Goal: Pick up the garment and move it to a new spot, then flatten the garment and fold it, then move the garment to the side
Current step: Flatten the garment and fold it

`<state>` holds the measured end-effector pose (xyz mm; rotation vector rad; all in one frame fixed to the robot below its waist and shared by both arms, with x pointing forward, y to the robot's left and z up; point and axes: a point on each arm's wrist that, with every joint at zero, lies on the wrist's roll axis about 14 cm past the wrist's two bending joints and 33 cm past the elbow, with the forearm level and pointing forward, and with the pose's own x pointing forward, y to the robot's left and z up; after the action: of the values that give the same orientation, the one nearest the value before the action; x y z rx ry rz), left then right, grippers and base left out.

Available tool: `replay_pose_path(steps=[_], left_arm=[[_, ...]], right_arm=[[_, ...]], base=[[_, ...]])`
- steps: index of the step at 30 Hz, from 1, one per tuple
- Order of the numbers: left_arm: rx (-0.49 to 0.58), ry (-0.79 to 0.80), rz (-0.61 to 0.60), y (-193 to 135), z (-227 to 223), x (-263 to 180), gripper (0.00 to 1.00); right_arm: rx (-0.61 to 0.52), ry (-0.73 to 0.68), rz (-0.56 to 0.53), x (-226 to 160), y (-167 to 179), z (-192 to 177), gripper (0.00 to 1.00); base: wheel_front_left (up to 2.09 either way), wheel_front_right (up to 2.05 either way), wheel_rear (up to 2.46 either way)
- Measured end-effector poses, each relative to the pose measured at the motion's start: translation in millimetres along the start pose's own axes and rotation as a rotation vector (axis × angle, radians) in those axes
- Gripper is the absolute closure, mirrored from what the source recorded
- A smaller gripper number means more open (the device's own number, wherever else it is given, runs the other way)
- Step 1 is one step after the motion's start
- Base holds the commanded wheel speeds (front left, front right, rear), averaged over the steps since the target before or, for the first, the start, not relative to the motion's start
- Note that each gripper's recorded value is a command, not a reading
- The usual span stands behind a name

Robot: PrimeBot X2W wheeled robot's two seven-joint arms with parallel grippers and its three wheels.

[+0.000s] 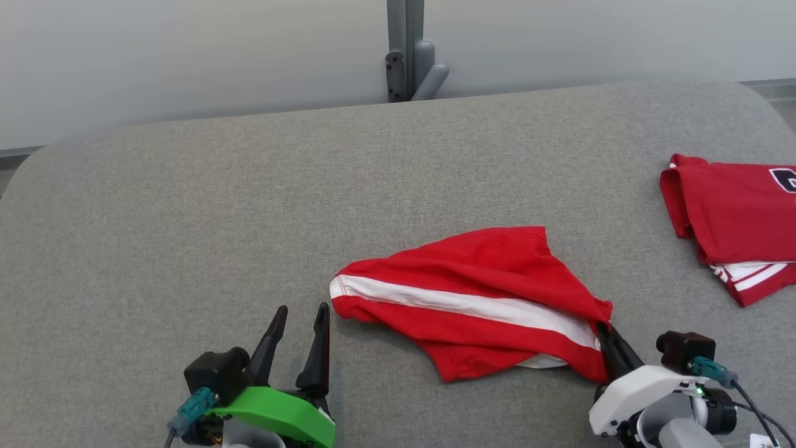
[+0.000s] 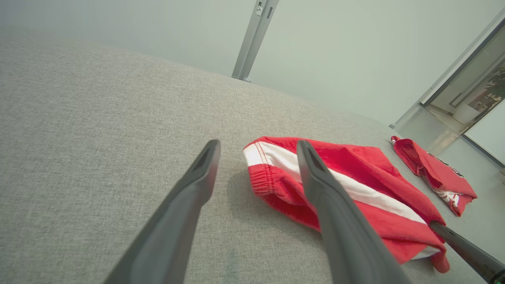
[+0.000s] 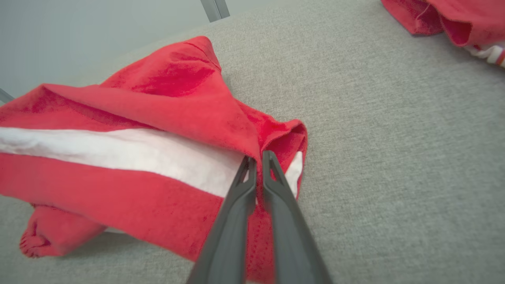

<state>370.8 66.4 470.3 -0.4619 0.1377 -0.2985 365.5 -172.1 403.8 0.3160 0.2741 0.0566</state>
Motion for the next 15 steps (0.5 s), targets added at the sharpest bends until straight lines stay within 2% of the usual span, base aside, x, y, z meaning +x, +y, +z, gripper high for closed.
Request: replay_pose_path(steps=[3,6,7,10,15], left_arm=[[0.009,-0.01,0.002,1,2,-3,0.0],[0.009,-0.003,-0.001,-1,-2,-7,0.0],[0.006,0.008,-0.011,-5,-7,-7,0.0],[0.008,0.021,-0.019,-7,-12,-6,0.0],[0.002,0.028,-0.015,-6,-15,-5,0.0]], right_arm=[[-0.027,-0.045,0.007,3,-1,17,1.0],[-0.047,-0.136,0.009,12,-1,51,1.0],[-0.062,-0.211,-0.033,18,-15,80,0.0],[-0.101,-0.24,-0.065,21,-22,93,0.0],[-0.076,-0.15,-0.052,19,-10,54,0.0]], base=[[0.0,0.0,0.0],[0.0,0.0,0.0],[0.0,0.0,0.0],[0.0,0.0,0.0],[0.0,0.0,0.0]])
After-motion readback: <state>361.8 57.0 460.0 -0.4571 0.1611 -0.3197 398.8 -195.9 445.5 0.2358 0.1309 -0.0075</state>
